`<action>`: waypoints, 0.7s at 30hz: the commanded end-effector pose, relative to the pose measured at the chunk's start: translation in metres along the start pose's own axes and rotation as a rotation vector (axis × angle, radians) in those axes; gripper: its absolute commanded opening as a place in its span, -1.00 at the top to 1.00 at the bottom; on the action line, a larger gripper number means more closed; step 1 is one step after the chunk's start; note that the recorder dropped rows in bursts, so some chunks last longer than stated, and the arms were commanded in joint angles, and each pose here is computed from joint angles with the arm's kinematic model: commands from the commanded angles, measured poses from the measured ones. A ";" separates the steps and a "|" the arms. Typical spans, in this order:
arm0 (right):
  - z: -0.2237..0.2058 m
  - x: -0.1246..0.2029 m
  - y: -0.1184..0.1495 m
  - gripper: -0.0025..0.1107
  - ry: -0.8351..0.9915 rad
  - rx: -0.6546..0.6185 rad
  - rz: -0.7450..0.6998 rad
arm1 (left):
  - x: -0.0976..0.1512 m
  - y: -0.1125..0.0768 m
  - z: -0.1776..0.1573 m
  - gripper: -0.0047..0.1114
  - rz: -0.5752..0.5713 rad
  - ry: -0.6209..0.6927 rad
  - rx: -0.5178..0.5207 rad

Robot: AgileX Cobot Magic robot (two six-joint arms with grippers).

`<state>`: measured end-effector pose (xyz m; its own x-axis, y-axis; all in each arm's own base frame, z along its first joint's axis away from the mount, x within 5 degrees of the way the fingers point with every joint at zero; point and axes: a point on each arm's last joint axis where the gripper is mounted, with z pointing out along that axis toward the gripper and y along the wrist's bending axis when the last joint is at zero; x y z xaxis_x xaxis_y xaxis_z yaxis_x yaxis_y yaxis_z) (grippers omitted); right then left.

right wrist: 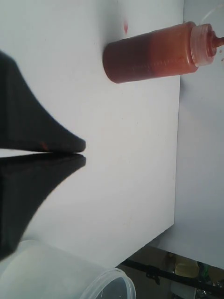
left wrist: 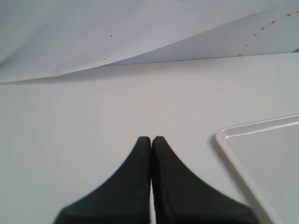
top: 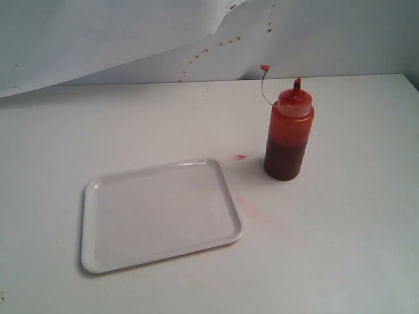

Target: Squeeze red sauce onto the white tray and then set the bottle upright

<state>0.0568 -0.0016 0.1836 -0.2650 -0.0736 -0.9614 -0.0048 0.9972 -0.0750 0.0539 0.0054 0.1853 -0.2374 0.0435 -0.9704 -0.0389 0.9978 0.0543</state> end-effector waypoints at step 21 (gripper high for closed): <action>0.000 0.001 0.000 0.96 -0.007 0.008 0.003 | -0.075 -0.008 -0.032 0.92 -0.622 -0.859 0.410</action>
<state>0.0568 -0.0016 0.1836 -0.2650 -0.0736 -0.9614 -0.0048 0.9972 -0.0750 0.0362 -0.0109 0.2648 0.4285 -0.6327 -0.6451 0.4837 0.7636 -0.4276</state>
